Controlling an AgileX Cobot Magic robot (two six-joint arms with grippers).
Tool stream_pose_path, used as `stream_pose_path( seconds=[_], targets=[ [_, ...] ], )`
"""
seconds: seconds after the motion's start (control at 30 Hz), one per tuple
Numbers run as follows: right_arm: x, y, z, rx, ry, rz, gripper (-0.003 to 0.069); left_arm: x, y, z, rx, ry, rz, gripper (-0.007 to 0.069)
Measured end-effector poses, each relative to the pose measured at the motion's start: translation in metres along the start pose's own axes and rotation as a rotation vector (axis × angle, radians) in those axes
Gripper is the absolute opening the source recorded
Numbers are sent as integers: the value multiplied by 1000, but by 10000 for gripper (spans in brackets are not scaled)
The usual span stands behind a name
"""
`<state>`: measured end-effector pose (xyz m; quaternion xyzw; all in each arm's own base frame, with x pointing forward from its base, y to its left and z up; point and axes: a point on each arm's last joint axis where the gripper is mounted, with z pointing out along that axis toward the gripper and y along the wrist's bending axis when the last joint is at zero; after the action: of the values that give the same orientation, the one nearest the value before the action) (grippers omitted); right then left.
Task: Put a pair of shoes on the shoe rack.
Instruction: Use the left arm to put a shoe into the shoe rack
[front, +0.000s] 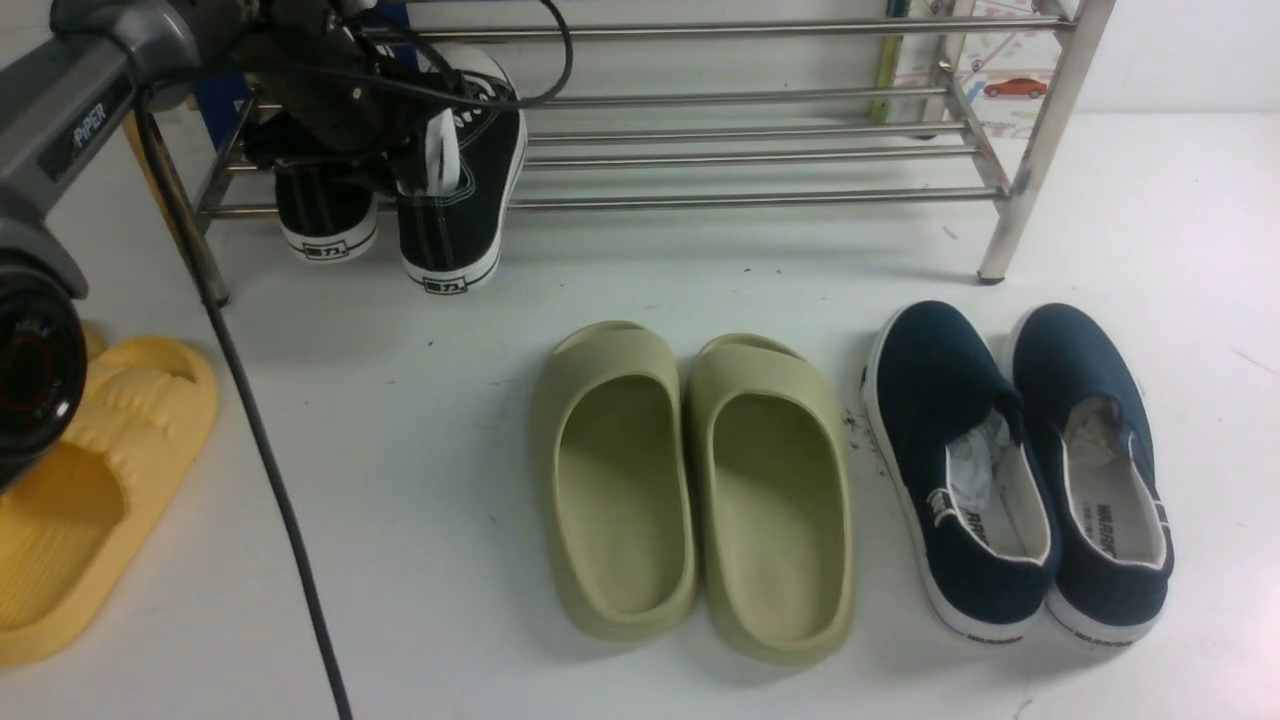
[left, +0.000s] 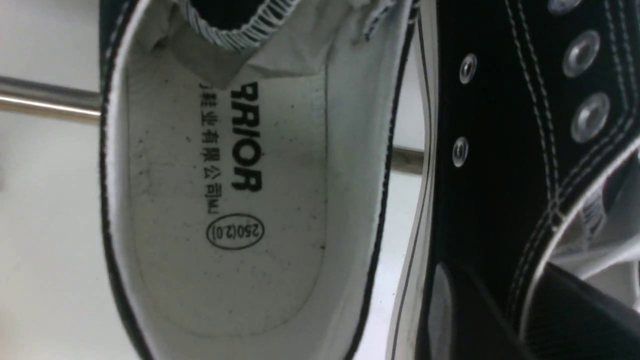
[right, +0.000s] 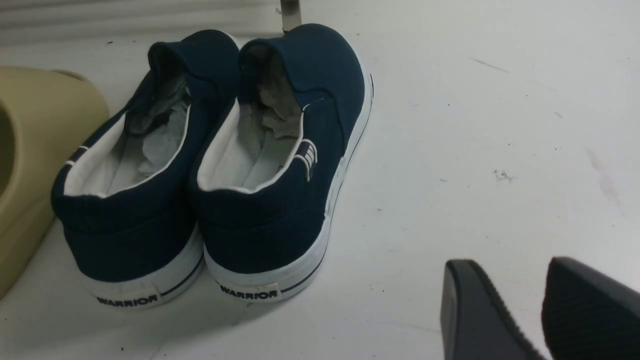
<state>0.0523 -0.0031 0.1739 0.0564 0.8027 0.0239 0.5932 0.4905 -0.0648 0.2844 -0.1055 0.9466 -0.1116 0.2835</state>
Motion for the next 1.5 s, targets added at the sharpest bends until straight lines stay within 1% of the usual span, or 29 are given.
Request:
stream_pose_path(
  seconds=[0.03, 0.07, 0.1, 0.2, 0.23, 0.3, 0.4, 0.53, 0.6, 0.63, 0.67, 0.7, 0.73, 0.8, 0.9, 1.03, 1.07, 1.2, 1.5],
  targets=[
    [0, 0, 0, 0, 0, 0, 246, 0, -1, -11, 0, 6, 2, 242],
    [0, 0, 0, 0, 0, 0, 246, 0, -2, -17, -1, 9, 6, 249],
    [0, 0, 0, 0, 0, 0, 246, -1, -2, -19, 0, 9, 8, 249],
    [0, 0, 0, 2, -1, -6, 246, 0, -6, -52, 1, 18, 38, 256],
    [0, 0, 0, 3, -1, -7, 246, 0, -6, -52, 1, 18, 38, 256],
    [0, 0, 0, 4, -1, -11, 246, 2, -7, -69, -5, 36, 66, 253],
    [0, -1, 0, 7, -2, -17, 246, 7, -6, -83, -15, 85, 111, 230],
    [0, -1, 0, 7, -2, -17, 246, 11, -9, -95, -14, 90, 144, 185],
    [0, -1, 0, 7, -2, -18, 246, 24, -15, -97, -24, 122, 185, 125],
    [0, -1, 0, 7, -2, -18, 246, 26, -17, -98, -22, 124, 192, 120],
    [0, -1, 0, 7, -2, -18, 246, 43, -23, -91, -35, 176, 228, 70],
    [0, -1, 0, 7, -2, -19, 246, 54, -29, -85, -43, 213, 255, 38],
    [0, -1, 0, 7, -2, -19, 246, 58, -29, -81, -48, 230, 260, 32],
    [0, -1, 0, 8, -2, -20, 246, 78, -35, -64, -55, 290, 294, -14],
    [0, -1, 0, 8, -2, -20, 246, 93, -36, -35, -52, 300, 305, -13],
    [0, -1, 0, 8, -2, -20, 246, 88, -34, -16, -58, 237, 291, -13],
    [0, -1, 0, 8, -2, -19, 246, 85, -33, -10, -58, 197, 285, -13],
    [0, -1, 0, 8, -2, -19, 246, 72, -30, 2, -64, 136, 276, -13],
    [0, -1, 0, 8, -2, -19, 246, 44, -36, 15, -62, 159, 240, -13]
  ],
)
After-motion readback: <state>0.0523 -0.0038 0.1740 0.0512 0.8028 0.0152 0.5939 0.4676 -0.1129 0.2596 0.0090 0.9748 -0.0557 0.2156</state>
